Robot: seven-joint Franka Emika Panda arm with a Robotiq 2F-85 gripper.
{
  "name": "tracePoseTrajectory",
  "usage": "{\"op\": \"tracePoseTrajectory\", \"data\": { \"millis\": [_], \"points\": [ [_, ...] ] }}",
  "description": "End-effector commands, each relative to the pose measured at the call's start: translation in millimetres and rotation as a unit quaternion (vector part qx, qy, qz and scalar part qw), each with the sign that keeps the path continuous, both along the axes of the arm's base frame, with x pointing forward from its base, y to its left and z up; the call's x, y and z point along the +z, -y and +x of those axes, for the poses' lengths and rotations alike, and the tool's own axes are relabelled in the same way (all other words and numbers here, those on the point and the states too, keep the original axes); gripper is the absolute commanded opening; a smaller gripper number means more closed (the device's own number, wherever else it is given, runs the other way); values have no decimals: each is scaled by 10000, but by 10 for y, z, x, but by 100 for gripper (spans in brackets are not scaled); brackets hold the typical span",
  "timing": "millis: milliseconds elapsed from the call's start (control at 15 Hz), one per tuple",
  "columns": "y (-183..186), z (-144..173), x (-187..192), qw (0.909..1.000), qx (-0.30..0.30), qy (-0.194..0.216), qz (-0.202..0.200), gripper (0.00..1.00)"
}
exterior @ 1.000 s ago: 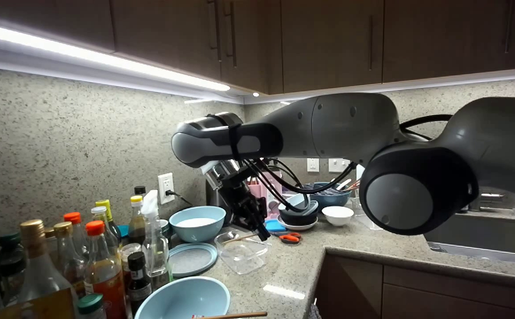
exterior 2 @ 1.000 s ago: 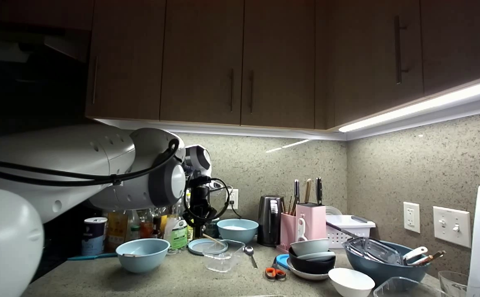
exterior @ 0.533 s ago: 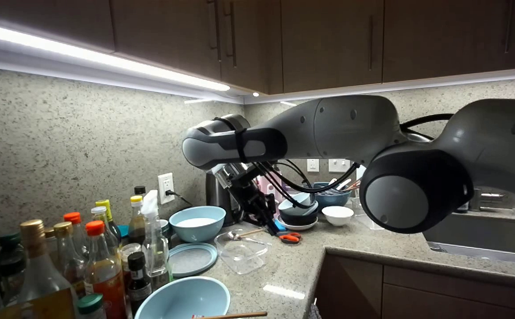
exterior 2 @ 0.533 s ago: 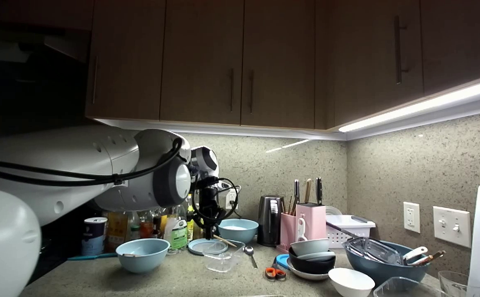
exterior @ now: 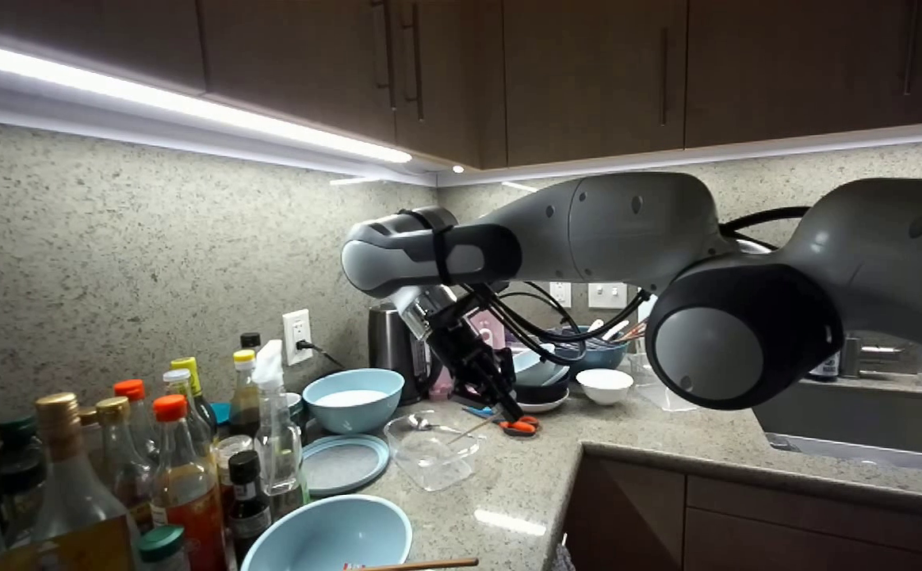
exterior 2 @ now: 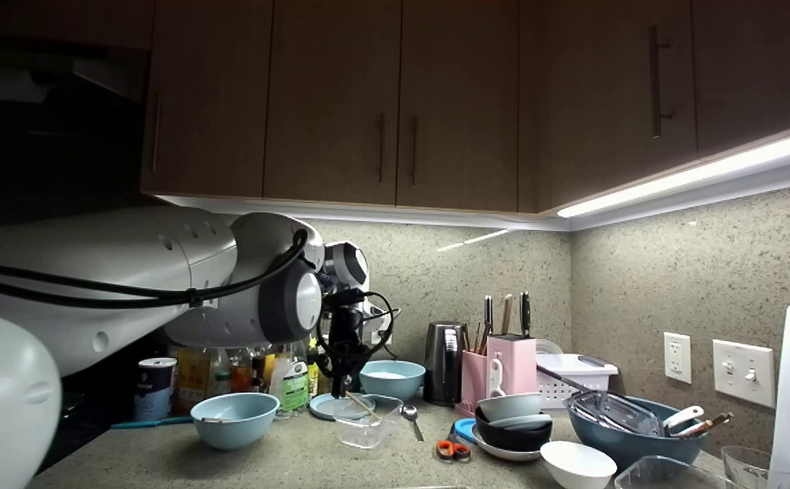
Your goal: Use the chopstick to stir in the transparent bowl
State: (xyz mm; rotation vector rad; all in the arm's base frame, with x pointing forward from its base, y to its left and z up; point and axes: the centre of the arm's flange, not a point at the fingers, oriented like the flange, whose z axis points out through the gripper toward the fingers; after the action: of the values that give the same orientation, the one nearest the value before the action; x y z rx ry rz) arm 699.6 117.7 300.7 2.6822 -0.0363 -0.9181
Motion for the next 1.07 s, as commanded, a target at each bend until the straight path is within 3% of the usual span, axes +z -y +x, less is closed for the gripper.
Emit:
{"op": "tracePoseTrajectory", "data": {
  "millis": [0,267,467,1000],
  "points": [
    [-115,-38,43,9974,-445,-286,491,2],
    [-276,-70,20,9937,-487,-301,961,2],
    [-378,41,22,9936,-294,-54,1091,2],
    [-423,553,60,9937,127,944,596,2]
  ]
}}
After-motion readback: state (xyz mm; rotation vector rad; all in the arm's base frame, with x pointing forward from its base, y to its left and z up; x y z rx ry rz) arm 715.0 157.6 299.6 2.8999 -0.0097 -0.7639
